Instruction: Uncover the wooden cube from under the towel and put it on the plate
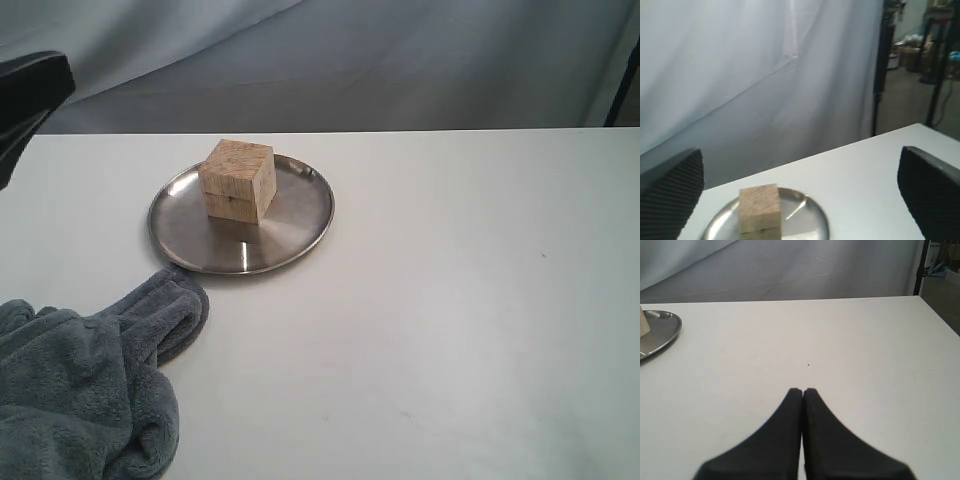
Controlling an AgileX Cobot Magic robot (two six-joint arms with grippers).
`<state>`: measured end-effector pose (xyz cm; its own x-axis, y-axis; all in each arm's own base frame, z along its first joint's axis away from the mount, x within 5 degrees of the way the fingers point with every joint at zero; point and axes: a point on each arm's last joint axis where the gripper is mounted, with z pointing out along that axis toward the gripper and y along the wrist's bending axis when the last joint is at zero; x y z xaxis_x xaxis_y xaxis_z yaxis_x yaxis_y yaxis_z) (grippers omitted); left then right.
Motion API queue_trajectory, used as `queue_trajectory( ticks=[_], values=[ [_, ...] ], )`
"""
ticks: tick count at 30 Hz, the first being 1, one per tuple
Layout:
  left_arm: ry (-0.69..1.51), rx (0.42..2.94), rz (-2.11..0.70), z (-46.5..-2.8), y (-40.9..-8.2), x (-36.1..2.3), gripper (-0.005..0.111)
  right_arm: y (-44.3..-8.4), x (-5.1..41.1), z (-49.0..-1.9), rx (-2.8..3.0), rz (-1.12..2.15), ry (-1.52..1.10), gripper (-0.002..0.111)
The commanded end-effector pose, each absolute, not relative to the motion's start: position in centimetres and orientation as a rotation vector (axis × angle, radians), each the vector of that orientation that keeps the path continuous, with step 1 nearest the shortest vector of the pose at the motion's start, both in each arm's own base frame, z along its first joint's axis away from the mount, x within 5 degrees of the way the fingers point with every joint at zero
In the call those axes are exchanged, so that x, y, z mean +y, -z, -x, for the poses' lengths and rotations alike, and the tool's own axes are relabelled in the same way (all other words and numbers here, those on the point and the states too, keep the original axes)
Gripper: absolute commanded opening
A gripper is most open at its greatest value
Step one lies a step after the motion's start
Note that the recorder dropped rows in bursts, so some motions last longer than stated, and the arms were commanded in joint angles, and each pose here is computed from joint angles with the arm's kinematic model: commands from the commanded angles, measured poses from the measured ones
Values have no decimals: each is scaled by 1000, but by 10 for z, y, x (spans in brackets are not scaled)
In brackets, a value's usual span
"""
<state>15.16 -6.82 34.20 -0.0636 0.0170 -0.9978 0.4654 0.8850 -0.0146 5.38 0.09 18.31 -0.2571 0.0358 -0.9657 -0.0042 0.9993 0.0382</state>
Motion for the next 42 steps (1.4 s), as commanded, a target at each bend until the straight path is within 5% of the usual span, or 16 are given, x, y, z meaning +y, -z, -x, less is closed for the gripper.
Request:
queue_trajectory(
  ticks=[1, 5, 17, 26, 42],
  values=[
    [517, 1497, -445, -114, -340, -67, 104, -182, 1, -54, 1826, -17, -29, 0],
    [503, 1426, -438, -89, -334, -57, 89, -182, 1, -54, 1826, -17, -29, 0],
    [472, 1231, -624, -31, -303, -48, 0, -182, 1, -54, 1825, -20, -30, 0],
    [515, 1291, -603, -25, -273, -46, 0, -182, 1, -54, 1826, -18, -29, 0],
    [512, 1290, -603, -25, -273, -46, 0, -182, 1, -54, 1825, -20, -30, 0]
  ],
)
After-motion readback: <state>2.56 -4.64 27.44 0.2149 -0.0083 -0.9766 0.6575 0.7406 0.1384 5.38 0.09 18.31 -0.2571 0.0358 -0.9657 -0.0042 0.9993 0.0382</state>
